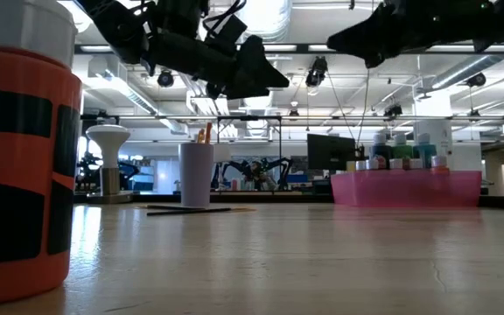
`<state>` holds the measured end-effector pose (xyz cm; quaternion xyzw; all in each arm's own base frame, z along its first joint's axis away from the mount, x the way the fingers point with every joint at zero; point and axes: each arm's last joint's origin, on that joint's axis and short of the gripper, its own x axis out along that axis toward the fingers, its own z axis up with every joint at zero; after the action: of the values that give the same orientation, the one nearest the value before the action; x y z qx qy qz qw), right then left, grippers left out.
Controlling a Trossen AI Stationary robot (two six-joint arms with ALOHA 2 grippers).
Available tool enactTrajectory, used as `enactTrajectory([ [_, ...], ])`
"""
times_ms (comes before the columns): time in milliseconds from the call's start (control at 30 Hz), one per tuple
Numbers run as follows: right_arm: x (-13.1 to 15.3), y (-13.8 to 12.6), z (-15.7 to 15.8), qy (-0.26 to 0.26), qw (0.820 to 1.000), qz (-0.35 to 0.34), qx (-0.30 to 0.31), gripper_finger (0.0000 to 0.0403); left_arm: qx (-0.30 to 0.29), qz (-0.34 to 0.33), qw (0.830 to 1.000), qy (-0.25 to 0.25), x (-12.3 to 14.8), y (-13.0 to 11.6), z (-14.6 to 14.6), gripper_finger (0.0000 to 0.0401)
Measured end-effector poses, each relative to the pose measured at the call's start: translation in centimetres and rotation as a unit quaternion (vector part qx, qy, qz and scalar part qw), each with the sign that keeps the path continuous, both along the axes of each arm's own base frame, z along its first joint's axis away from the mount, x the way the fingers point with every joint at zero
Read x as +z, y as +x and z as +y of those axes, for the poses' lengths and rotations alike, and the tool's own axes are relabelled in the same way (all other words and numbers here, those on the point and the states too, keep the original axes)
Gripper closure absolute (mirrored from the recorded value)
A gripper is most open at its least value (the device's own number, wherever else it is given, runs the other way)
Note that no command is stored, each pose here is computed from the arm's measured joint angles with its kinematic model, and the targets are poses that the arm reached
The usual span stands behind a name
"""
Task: Pick & Place Paint Supplies
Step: Put the gold black paint brush into the purple cup
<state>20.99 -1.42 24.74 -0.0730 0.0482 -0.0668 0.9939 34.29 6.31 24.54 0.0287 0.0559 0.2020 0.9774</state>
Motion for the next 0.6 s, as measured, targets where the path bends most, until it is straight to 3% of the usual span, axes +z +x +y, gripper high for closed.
enactTrajectory([
  [67,-0.1,0.0,0.2,0.013,0.999,0.002,0.038,0.0337,0.001,0.009,1.000,-0.004,-0.1,0.0,0.0,0.0029],
  [200,-0.5,0.0,0.2,0.012,0.999,0.021,0.032,0.0358,0.002,0.039,0.999,-0.012,-0.2,0.0,0.0,0.0029],
  [400,-1.2,-0.3,-0.4,-0.005,0.996,0.062,-0.062,0.0379,0.028,0.153,0.987,-0.045,0.8,-0.2,0.1,0.0029],
  [600,-1.6,-0.6,-0.9,-0.030,0.983,0.084,-0.160,0.0393,0.075,0.251,0.953,-0.150,2.6,-0.7,0.3,0.0029],
])
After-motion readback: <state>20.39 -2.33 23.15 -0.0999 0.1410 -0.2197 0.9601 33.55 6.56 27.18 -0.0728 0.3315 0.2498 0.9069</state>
